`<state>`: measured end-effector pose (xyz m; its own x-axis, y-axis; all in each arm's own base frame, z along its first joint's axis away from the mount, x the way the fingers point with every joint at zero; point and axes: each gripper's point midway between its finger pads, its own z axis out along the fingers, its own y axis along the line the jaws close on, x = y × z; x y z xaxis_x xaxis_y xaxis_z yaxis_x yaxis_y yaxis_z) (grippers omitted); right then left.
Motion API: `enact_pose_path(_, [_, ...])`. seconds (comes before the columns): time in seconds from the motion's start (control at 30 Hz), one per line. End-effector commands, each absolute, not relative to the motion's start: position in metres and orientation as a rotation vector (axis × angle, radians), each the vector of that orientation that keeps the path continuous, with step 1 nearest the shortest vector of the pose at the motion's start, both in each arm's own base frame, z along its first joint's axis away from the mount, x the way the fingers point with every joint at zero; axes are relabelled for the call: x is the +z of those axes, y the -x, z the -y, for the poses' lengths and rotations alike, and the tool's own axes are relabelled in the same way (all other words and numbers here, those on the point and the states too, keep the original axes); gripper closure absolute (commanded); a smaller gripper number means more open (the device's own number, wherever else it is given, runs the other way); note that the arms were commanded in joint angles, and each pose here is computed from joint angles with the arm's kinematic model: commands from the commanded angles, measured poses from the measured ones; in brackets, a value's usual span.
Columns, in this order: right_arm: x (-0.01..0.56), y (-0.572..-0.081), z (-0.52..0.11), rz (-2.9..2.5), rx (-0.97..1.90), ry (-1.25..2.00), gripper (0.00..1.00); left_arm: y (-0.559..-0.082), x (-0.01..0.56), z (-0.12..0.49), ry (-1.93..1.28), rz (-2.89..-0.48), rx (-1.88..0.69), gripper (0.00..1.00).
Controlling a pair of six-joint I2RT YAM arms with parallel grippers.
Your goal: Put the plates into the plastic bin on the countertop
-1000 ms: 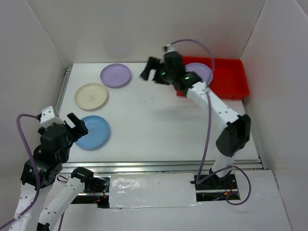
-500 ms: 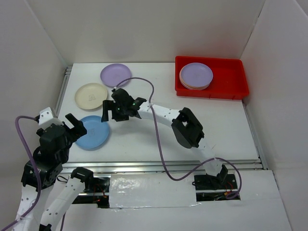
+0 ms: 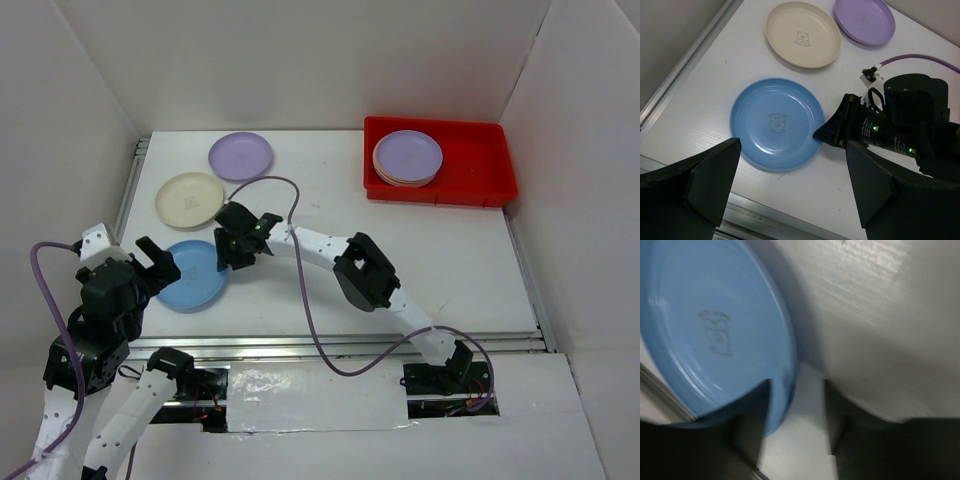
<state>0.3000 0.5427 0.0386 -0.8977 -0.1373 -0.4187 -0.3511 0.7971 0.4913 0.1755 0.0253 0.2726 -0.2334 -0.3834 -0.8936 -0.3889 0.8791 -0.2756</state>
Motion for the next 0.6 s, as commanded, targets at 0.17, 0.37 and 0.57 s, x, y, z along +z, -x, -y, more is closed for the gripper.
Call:
enact_pose_path(0.17, [0.037, -0.291, -0.524, -2.662, 0.756, 0.296, 1.00, -0.179, 0.281, -0.025, 0.584, -1.798, -0.021, 0.01])
enact_pose_path(0.37, [0.171, -0.300, -0.465, -2.393, 1.065, 0.208, 1.00, -0.172, 0.284, -0.028, 0.600, -1.772, -0.026, 0.01])
enact_pose_path(0.57, [0.221, -0.432, -0.261, -2.263, 0.745, -0.284, 1.00, -0.171, 0.287, -0.027, 0.589, -1.754, -0.049, 0.01])
